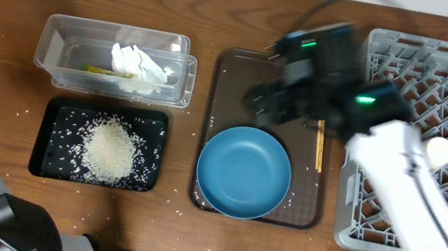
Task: Sort waste into correct bins and load items into the dishwasher rack
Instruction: 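Reach the right gripper to the blue plate rim on the tray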
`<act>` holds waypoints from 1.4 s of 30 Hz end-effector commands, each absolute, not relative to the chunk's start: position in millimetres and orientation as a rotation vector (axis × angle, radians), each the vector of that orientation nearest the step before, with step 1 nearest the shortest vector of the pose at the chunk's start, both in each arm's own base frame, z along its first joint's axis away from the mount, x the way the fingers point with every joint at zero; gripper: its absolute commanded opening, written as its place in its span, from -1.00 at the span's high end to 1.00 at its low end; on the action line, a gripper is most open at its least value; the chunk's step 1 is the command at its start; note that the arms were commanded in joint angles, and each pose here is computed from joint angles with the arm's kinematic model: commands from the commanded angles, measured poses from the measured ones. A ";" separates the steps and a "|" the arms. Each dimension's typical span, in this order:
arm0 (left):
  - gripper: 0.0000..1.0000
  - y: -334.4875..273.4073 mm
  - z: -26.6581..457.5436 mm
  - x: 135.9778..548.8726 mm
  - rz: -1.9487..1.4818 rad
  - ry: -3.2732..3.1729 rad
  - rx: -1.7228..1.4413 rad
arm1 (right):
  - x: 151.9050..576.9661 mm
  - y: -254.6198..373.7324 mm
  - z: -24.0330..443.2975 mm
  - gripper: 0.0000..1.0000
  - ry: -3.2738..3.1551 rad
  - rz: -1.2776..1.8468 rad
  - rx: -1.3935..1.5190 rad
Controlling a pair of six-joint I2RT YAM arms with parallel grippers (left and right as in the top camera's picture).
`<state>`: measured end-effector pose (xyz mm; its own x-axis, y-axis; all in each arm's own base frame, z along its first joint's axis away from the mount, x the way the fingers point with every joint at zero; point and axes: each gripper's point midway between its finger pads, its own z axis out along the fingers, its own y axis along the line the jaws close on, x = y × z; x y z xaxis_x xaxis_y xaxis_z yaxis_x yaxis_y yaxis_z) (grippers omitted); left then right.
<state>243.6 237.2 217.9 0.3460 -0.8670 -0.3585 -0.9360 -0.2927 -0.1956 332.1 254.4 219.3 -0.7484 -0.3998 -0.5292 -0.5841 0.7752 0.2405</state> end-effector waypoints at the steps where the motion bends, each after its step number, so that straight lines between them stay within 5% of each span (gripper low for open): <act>1: -0.79 237.4 216.3 241.3 0.275 1.603 -2.247 | 324.0 280.4 207.3 -0.93 2.409 0.452 -1.030; 15: -0.79 237.4 216.3 241.3 0.275 1.603 -2.247 | 234.9 323.2 82.1 -0.62 2.649 0.355 -1.577; 24: -0.79 237.4 216.3 241.2 0.275 1.603 -2.248 | 212.7 337.3 68.5 -0.62 2.586 0.305 -1.732; 31: -0.79 237.4 216.3 241.3 0.275 1.603 -2.247 | 210.4 328.0 44.2 -0.13 2.634 0.249 -1.739; 42: -0.79 237.4 216.3 241.3 0.275 1.603 -2.247 | 190.3 324.4 22.4 -0.04 2.770 0.197 -1.707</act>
<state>243.6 237.2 217.9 0.3460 -0.8670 -0.3585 -0.9360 -0.2927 -0.1956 203.6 324.0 29.2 -0.4313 -0.9022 -0.0028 -0.8907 0.4253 0.1605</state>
